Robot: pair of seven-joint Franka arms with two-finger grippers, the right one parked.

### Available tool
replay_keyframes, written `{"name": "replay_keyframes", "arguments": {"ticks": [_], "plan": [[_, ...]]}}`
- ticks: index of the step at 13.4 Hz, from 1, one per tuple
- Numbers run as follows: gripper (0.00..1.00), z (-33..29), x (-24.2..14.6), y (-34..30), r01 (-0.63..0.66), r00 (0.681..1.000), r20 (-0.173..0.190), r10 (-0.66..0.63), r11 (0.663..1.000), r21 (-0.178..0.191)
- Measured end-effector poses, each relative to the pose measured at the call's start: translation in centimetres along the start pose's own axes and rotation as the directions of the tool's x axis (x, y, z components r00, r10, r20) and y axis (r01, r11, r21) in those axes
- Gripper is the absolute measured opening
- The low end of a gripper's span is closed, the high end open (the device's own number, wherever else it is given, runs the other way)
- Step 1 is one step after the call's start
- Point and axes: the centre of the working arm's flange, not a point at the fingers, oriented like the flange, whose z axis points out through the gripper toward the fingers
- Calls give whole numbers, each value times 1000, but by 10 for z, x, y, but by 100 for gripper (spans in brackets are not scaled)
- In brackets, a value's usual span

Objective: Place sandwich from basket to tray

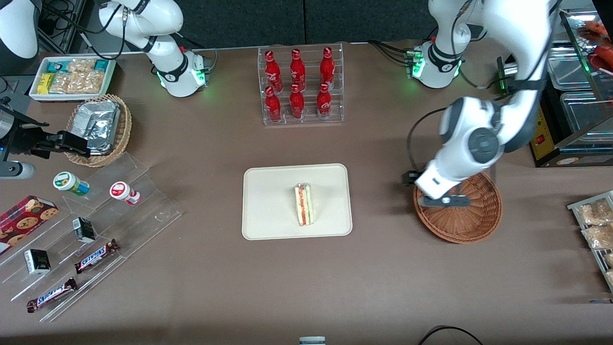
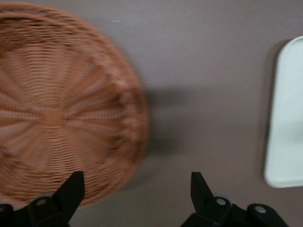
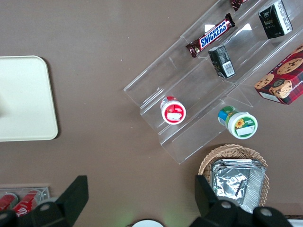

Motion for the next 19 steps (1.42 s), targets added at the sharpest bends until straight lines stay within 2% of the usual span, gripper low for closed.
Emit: {"name": "replay_keyframes", "arguments": {"ticks": [2, 4, 6, 10, 13, 16, 19], "plan": [[99, -28, -7, -48, 9, 1000, 10, -9, 1000, -8], [99, -68, -20, -83, 31, 999, -8, -31, 999, -16], [99, -113, -36, -106, 54, 998, -40, -54, 998, -21], [100, -184, -45, -112, 61, 994, -84, -63, 998, -25], [100, -217, -46, -114, 63, 992, -107, -66, 998, -27], [100, -242, -46, -115, 63, 987, -145, -67, 998, -28], [100, -269, -54, -114, 58, 988, -140, -58, 998, -7]]}}
